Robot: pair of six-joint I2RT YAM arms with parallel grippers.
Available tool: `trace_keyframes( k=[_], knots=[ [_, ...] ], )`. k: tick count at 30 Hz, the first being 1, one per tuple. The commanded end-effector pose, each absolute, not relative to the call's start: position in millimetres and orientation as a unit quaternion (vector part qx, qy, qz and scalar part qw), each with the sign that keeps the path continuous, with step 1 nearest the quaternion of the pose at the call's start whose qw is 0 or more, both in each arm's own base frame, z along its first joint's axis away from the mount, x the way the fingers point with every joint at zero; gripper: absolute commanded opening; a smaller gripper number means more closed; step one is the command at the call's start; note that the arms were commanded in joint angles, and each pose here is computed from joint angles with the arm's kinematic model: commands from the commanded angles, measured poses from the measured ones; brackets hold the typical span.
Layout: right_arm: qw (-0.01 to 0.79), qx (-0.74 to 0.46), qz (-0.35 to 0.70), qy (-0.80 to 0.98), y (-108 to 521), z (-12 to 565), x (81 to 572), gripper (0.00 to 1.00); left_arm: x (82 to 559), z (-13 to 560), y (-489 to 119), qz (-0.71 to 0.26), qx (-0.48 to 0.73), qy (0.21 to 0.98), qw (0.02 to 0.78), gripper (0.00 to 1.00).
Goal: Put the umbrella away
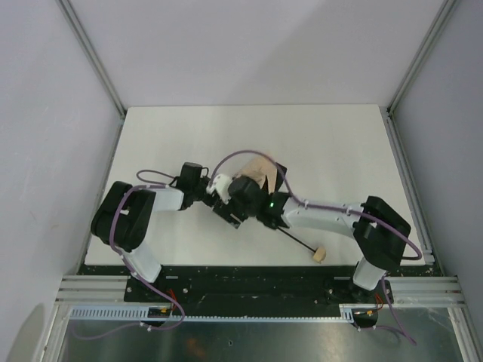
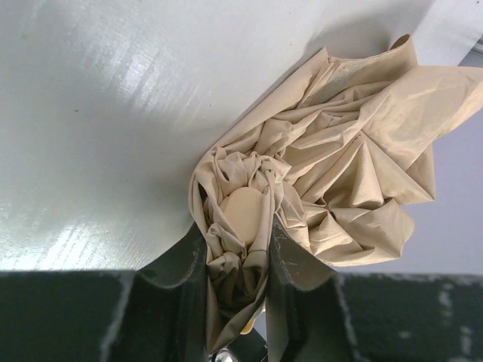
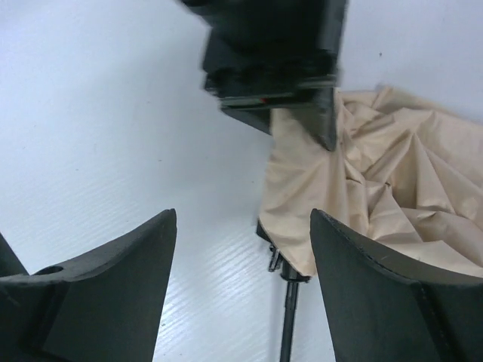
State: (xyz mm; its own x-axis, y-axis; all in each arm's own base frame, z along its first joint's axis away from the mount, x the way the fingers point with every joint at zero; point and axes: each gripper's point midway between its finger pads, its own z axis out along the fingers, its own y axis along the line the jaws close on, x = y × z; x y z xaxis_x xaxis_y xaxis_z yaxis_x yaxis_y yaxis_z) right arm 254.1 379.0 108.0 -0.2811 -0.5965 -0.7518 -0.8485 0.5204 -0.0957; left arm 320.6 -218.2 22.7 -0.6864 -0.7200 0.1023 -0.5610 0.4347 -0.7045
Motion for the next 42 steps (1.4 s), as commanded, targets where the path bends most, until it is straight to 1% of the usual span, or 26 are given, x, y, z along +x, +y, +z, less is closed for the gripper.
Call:
trace_keyframes(
  k=[1, 4, 9, 15, 21, 22, 24, 27, 29, 30, 32, 33, 34, 36, 38, 39, 42],
  knots=[
    [0.485, -0.479, 0.023, 0.731, 374.1, 114.2, 266.3, 0.76, 258.9, -47.3, -169.9, -0.191, -0.41, 0.891, 0.039, 0.0],
    [0.513, -0.489, -0.013, 0.705, 383.1, 107.5, 267.1, 0.75, 258.3, -45.4, -168.1, -0.182, -0.409, 0.894, 0.03, 0.0],
    [0.521, -0.494, -0.058, 0.693, 386.0, 81.9, 280.2, 0.73, 252.2, -46.8, -166.2, -0.168, -0.41, 0.897, 0.01, 0.0],
    [0.486, -0.478, -0.089, 0.726, 363.7, 33.0, 303.4, 0.71, 249.5, -45.2, -166.0, -0.166, -0.412, 0.896, 0.0, 0.0],
    [0.425, -0.459, -0.092, 0.774, 331.5, -9.0, 314.1, 0.61, 251.6, -40.1, -167.2, -0.168, -0.409, 0.897, -0.001, 0.0],
    [0.413, -0.458, -0.089, 0.782, 327.4, -15.3, 313.9, 0.59, 251.7, -39.5, -167.7, -0.169, -0.409, 0.897, -0.002, 0.0],
    [0.382, -0.46, -0.081, 0.798, 319.5, -28.7, 310.9, 0.49, 252.9, -37.5, -169.7, -0.174, -0.408, 0.896, -0.005, 0.0],
    [0.331, -0.463, -0.058, 0.82, 309.6, -50.6, 299.4, 0.26, 256.4, -33.2, -172.5, -0.182, -0.405, 0.896, -0.005, 0.0],
    [0.278, -0.467, -0.028, 0.839, 301.4, -68.8, 284.1, 0.11, 262.0, -28.1, -174.2, -0.192, -0.4, 0.896, 0.001, 0.0],
    [0.252, -0.468, -0.011, 0.847, 299.0, -76.1, 275.8, 0.05, 266.7, -24.2, -174.8, -0.198, -0.396, 0.897, 0.007, 0.0],
    [0.191, -0.47, 0.029, 0.861, 295.9, -87.2, 256.2, 0.01, 276.6, -15.3, -174.8, -0.209, -0.386, 0.898, 0.023, 0.0],
    [0.163, -0.468, 0.056, 0.867, 297.4, -90.0, 246.4, 0.01, 282.3, -10.6, -174.2, -0.215, -0.382, 0.898, 0.032, 0.05],
    [0.137, -0.464, 0.082, 0.871, 298.4, -92.0, 236.8, 0.0, 288.3, -5.0, -173.2, -0.221, -0.378, 0.898, 0.044, 0.16],
    [0.094, -0.452, 0.126, 0.878, 300.1, -94.7, 220.6, 0.0, 300.0, 7.2, -170.0, -0.239, -0.37, 0.895, 0.071, 0.43],
    [0.056, -0.435, 0.171, 0.882, 303.0, -95.9, 205.9, 0.0, 311.5, 22.2, -164.6, -0.258, -0.363, 0.889, 0.105, 0.64],
    [0.038, -0.425, 0.194, 0.883, 304.6, -95.9, 200.0, 0.0, 315.9, 29.5, -161.3, -0.266, -0.36, 0.886, 0.12, 0.72],
    [-0.007, -0.384, 0.266, 0.884, 311.1, -93.1, 188.1, 0.0, 322.9, 47.7, -152.7, -0.29, -0.353, 0.876, 0.153, 0.93]
  ],
)
